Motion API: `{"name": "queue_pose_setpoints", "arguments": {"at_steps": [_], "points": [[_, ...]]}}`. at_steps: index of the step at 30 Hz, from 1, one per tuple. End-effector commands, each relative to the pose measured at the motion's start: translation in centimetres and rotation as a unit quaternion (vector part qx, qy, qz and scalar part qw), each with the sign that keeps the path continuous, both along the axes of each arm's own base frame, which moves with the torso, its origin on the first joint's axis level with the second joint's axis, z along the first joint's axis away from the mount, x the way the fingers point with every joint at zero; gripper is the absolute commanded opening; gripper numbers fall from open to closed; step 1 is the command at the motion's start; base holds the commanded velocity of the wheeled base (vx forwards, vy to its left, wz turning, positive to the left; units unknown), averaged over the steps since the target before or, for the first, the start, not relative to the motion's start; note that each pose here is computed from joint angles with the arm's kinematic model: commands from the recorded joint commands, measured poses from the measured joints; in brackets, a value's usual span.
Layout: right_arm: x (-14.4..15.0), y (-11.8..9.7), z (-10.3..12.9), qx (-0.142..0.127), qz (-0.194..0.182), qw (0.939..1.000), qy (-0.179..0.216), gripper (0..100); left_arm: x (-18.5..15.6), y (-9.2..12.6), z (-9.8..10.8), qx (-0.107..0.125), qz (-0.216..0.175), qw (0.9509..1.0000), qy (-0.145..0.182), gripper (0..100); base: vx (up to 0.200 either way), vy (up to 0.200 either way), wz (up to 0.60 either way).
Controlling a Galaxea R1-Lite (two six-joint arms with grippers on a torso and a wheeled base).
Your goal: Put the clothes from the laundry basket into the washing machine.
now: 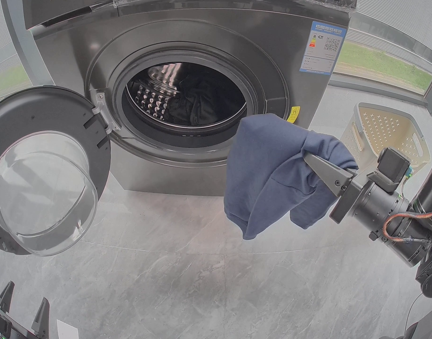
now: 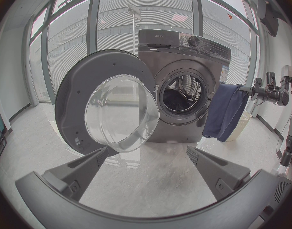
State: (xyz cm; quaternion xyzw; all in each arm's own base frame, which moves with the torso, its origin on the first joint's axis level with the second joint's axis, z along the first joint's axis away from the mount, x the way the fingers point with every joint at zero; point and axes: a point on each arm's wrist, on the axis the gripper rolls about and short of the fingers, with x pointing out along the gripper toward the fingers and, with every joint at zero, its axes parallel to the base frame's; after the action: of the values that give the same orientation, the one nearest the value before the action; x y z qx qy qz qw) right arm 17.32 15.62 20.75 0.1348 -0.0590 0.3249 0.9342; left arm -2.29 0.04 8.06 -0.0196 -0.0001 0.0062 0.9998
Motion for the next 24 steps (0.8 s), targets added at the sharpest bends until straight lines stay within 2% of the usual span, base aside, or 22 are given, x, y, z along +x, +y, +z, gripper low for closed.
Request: {"name": "queue_pose_setpoints", "arguments": {"at_steps": [1,4,19,24], "points": [[-0.01,-0.02,0.02,0.0,0.0,1.0,0.0,0,0.05,0.0,-0.47,0.0,0.0,1.0,0.004,100,0.0,0.0,0.0],[-0.02,-0.03,-0.01,0.0,0.0,1.0,0.0,0,0.05,0.0,-0.47,0.0,0.0,1.0,0.004,100,0.0,0.0,0.0],[0.24,-0.37,-0.09,-0.001,-0.008,1.0,0.002,0,0.05,0.0,-0.47,0.0,0.0,1.0,0.004,100,0.0,0.2,0.0],[0.27,-0.34,-0.09,-0.001,-0.008,1.0,0.002,0,0.05,0.0,-0.47,-0.001,0.0,1.0,0.004,100,0.0,0.0,0.0]]}}
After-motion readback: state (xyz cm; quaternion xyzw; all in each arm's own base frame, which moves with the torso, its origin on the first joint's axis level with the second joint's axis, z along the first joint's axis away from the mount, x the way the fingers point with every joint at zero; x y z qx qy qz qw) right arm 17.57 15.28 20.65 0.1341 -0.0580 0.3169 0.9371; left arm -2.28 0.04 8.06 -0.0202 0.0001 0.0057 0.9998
